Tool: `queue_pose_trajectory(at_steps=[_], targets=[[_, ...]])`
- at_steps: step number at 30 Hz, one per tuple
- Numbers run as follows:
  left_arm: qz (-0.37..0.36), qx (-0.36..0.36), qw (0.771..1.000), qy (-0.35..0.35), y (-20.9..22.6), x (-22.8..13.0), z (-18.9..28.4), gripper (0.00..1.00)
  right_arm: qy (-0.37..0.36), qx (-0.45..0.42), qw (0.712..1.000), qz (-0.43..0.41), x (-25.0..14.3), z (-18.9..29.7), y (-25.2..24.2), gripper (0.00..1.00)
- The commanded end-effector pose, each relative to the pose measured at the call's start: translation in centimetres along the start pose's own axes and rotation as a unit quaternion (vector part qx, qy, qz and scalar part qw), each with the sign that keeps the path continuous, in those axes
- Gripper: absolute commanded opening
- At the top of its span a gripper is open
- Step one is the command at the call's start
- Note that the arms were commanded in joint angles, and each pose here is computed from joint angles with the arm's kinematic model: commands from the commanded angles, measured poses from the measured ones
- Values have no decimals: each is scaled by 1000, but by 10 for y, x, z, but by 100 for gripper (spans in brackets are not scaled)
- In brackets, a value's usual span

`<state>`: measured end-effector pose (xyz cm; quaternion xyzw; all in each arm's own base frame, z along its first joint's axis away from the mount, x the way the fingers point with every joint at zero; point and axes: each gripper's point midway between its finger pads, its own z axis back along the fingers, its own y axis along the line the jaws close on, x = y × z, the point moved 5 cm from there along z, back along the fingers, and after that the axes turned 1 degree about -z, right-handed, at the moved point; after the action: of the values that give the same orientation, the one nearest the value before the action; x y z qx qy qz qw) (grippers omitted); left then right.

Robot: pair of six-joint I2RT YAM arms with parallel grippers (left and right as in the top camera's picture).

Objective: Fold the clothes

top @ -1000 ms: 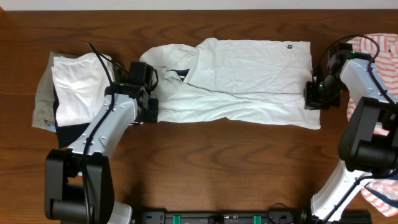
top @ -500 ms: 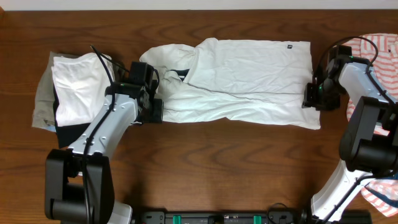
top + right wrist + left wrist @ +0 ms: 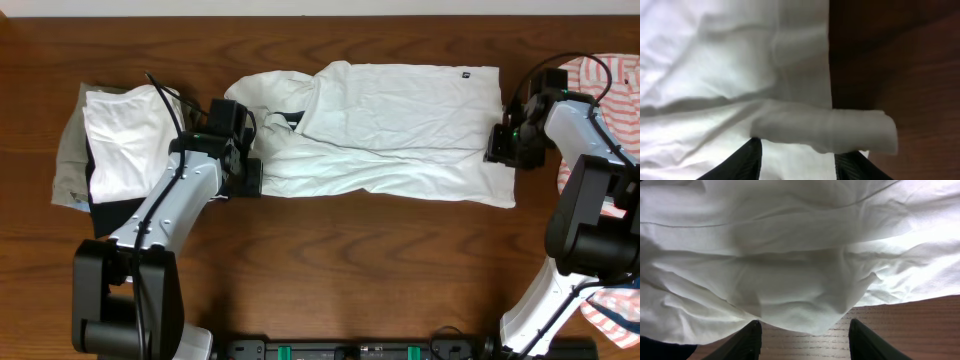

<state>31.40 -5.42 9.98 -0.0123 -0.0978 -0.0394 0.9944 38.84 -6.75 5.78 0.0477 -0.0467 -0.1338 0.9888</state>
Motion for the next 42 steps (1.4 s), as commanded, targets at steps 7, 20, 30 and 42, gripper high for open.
queue_pose_trajectory(at_steps=[7, 20, 30, 42], targets=[[2, -5, 1000, -12, -1, 5, 6, 56, -47, 13, 995, -86, 16, 11, 4, 42], [2, -5, 1000, -12, -1, 5, 6, 56, -99, -51, 989, -102, 32, 14, -13, 47], [2, -5, 1000, -12, -1, 5, 6, 56, -113, -70, 989, -69, 38, 16, -20, 52], [2, -5, 1000, -12, -1, 5, 6, 56, -91, -43, 993, -54, 33, 1, -6, 44]])
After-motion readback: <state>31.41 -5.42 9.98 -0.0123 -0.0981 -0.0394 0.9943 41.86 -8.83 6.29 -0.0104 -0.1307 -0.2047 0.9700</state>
